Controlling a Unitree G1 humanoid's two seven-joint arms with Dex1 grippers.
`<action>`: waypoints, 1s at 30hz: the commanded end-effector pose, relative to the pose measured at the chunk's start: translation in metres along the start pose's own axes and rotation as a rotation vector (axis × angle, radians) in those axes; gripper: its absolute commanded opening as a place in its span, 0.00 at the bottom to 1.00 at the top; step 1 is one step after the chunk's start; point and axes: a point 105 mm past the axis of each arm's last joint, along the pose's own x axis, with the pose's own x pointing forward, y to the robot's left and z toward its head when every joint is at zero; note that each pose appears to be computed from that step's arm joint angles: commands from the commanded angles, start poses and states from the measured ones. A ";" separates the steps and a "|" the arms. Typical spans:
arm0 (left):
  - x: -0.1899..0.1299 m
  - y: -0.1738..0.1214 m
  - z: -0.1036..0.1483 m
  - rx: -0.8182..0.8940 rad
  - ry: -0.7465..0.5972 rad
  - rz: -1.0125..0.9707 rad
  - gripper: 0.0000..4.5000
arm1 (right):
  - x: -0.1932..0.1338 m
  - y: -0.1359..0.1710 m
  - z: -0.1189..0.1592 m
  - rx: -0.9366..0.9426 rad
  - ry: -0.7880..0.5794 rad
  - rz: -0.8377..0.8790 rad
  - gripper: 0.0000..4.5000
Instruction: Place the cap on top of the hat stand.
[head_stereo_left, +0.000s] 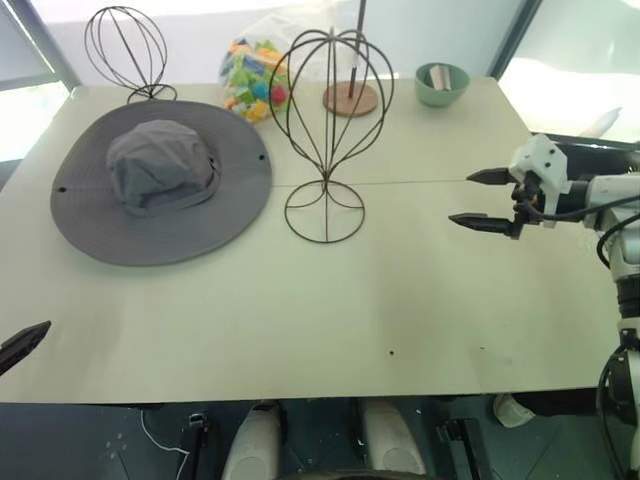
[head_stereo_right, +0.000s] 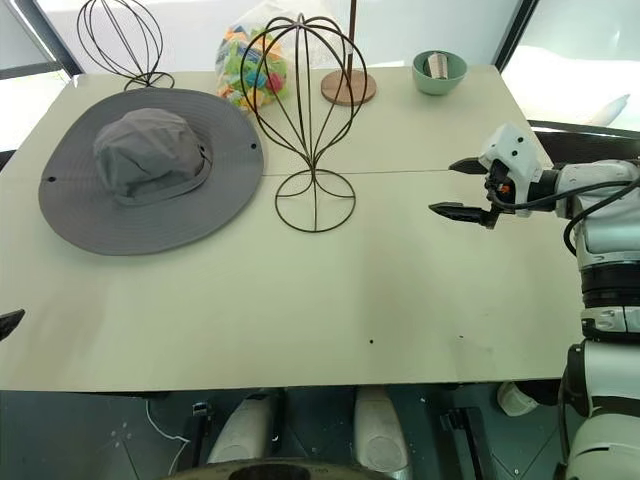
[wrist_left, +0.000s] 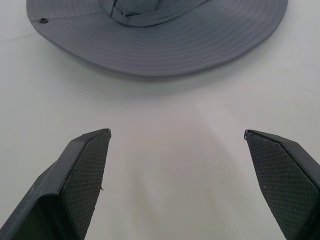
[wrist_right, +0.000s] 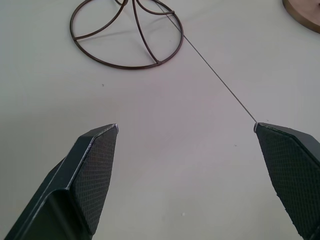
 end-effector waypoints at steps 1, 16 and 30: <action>-0.008 0.001 0.012 0.037 -0.022 0.007 1.00 | -0.005 -0.008 0.012 -0.055 -0.029 -0.038 0.99; 0.046 -0.036 0.058 0.477 -0.048 -0.118 1.00 | -0.013 0.020 0.037 0.005 -0.106 0.071 0.99; 0.137 -0.059 0.026 1.059 0.031 -0.213 1.00 | -0.035 0.111 0.093 0.192 -0.244 0.233 0.99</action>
